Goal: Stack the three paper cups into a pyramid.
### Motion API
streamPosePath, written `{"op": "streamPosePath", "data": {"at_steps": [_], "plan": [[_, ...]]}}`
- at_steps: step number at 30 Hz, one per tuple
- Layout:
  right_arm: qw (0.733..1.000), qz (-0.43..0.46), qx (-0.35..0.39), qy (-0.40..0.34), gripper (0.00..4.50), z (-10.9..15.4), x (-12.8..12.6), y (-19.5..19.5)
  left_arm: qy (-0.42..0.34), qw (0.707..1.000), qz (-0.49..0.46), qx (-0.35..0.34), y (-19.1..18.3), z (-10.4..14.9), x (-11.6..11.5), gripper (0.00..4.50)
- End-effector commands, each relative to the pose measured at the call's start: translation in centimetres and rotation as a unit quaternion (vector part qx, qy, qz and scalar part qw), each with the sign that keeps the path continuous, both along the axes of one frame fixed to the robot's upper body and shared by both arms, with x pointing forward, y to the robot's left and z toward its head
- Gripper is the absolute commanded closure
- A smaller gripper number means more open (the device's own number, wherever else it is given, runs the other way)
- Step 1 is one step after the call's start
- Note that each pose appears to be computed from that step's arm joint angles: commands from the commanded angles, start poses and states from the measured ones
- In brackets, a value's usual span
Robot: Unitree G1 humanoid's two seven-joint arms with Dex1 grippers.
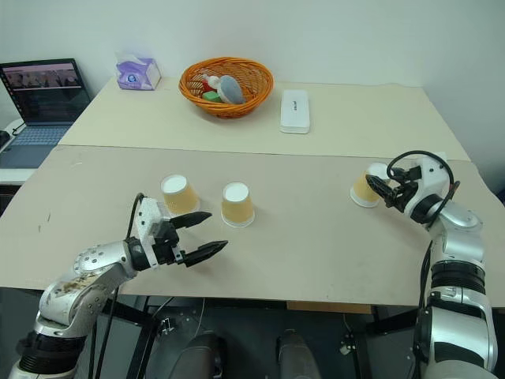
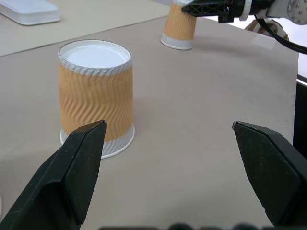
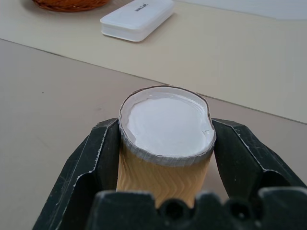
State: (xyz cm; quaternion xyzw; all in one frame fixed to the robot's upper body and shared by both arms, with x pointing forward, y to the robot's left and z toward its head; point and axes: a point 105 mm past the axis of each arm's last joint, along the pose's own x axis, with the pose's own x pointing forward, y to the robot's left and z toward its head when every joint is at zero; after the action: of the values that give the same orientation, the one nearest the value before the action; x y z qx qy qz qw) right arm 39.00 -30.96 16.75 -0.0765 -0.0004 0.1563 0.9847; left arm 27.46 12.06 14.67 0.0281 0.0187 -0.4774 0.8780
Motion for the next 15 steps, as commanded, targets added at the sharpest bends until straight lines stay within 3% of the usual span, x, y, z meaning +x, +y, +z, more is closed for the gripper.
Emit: {"op": "streamPosePath", "data": {"at_steps": [1, 6, 9, 15], "plan": [[0.999, 0.002, 0.005, -0.054, 1.86, 3.5, 0.2, -0.2, -0.020, 1.000, -0.007, -0.006, -0.1, 1.2, -0.8, 0.00], [0.994, 0.066, 0.008, -0.087, 1.86, 6.3, 0.3, 2.6, -0.021, 1.000, -0.007, -0.006, -0.2, 1.1, -1.6, 0.00], [0.979, 0.185, 0.009, -0.087, 1.86, 7.3, -0.9, 7.4, -0.029, 0.999, 0.013, -0.025, 0.3, 1.3, -1.9, 0.00], [0.937, 0.348, 0.000, -0.016, 1.86, 5.5, -3.5, 13.7, -0.078, 0.994, 0.071, -0.038, 1.1, 2.0, -1.2, 0.00]]}}
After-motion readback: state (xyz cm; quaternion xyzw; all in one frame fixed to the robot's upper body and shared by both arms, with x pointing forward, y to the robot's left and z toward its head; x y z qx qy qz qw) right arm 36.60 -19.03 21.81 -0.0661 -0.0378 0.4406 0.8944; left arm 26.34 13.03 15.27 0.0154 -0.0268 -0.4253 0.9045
